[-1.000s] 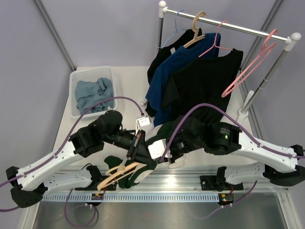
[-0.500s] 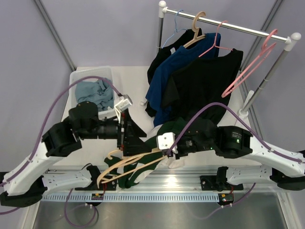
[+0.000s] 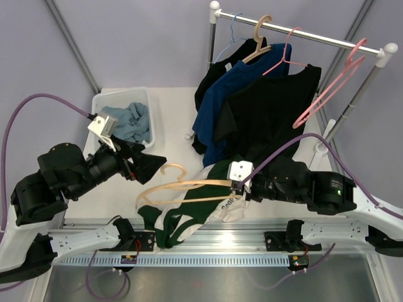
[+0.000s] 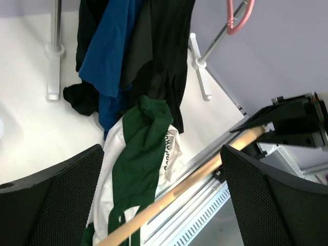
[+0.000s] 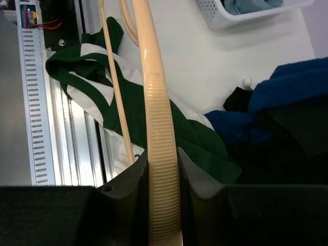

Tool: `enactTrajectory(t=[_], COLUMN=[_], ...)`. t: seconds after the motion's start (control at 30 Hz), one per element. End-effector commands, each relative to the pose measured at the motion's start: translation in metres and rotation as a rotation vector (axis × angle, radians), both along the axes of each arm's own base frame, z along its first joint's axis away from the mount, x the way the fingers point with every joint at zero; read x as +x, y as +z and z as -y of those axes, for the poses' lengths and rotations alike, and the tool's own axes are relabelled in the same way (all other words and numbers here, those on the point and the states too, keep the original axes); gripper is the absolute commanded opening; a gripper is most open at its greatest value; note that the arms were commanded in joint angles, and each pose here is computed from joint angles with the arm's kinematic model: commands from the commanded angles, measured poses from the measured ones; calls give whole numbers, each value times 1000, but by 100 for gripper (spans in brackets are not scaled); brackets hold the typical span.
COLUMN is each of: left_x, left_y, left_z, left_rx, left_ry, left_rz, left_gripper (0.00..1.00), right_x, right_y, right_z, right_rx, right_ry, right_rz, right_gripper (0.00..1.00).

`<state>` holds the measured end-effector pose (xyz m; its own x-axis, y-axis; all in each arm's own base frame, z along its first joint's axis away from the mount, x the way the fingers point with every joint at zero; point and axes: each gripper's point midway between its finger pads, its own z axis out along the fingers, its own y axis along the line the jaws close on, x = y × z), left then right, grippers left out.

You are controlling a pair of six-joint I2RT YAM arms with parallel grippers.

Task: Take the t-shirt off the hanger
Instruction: Place the hanger at the clothesline.

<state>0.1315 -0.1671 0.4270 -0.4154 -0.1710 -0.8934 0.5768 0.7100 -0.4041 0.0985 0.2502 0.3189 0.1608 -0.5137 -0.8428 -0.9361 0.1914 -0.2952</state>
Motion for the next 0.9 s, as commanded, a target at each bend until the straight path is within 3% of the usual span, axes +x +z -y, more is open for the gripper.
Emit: enactTrajectory(t=[0.0,0.2,0.37,0.57,0.83,0.87], left_x=[-12,-26,-66,-86,-87,-90], left_y=[-2,-33,-28,-26,-33,-32], left_z=[11,24,36,50,68,69], left_rx=[74,188,130,104,95,88], left_ry=[-145,-325,-575,-733,-799,-818], left_rz=[83,173,250,251,236,237], left_gripper=[99,99,99,99,98,92], right_x=[10,5,-1,-15,-34,-34], right_y=[8,15,25,40,55,56], right_z=[15,23,29,33,23,22], right_rx=[47,102,163,239,305,305], right_ry=[-125,-136,-120,-61,50,55], right_rz=[-22,-48,-51,-75,-111,-111], right_gripper=[0,0,0,0,0,0])
